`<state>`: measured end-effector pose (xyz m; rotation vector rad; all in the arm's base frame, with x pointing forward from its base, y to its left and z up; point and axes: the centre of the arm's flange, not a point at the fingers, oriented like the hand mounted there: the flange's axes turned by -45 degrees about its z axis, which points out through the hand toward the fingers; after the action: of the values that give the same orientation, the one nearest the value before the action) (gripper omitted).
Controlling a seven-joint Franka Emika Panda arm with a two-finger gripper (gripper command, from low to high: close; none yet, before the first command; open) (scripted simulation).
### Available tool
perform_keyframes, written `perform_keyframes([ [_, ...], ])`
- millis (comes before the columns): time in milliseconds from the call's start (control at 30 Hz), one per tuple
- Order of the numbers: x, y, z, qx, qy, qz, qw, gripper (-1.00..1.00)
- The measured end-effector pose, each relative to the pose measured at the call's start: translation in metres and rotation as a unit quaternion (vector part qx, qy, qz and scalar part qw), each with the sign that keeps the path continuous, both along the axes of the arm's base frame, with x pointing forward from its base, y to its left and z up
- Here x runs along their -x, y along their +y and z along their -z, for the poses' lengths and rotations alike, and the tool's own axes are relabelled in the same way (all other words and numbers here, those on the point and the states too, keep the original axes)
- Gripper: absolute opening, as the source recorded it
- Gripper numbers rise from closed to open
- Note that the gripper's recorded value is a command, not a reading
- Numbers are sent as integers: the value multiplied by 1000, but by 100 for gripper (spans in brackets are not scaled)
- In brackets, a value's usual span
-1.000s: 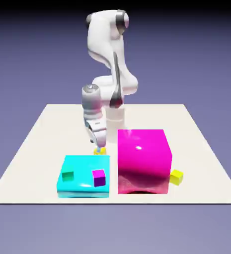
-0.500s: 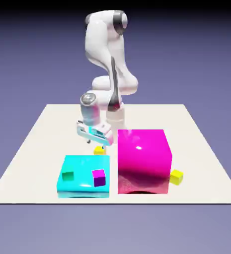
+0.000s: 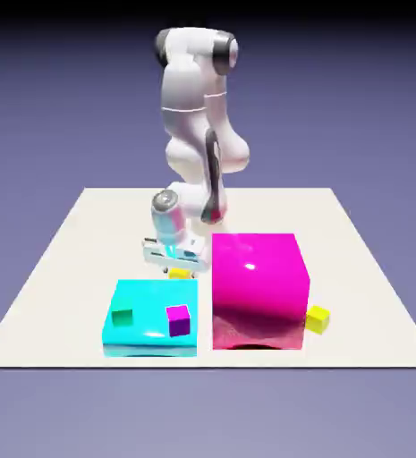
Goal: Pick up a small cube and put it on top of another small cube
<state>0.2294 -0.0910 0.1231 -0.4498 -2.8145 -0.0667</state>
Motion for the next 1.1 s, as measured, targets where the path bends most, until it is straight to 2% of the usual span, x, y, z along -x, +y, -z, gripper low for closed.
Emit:
perform_keyframes([
  [433,-14,-5,-68,0,0,0,1000,-100],
  [633,-49,-59,-76,15,65,223,973,-100],
  [867,-94,-119,-94,18,125,452,883,-100],
  [1100,-162,-158,-125,7,103,534,839,-100],
])
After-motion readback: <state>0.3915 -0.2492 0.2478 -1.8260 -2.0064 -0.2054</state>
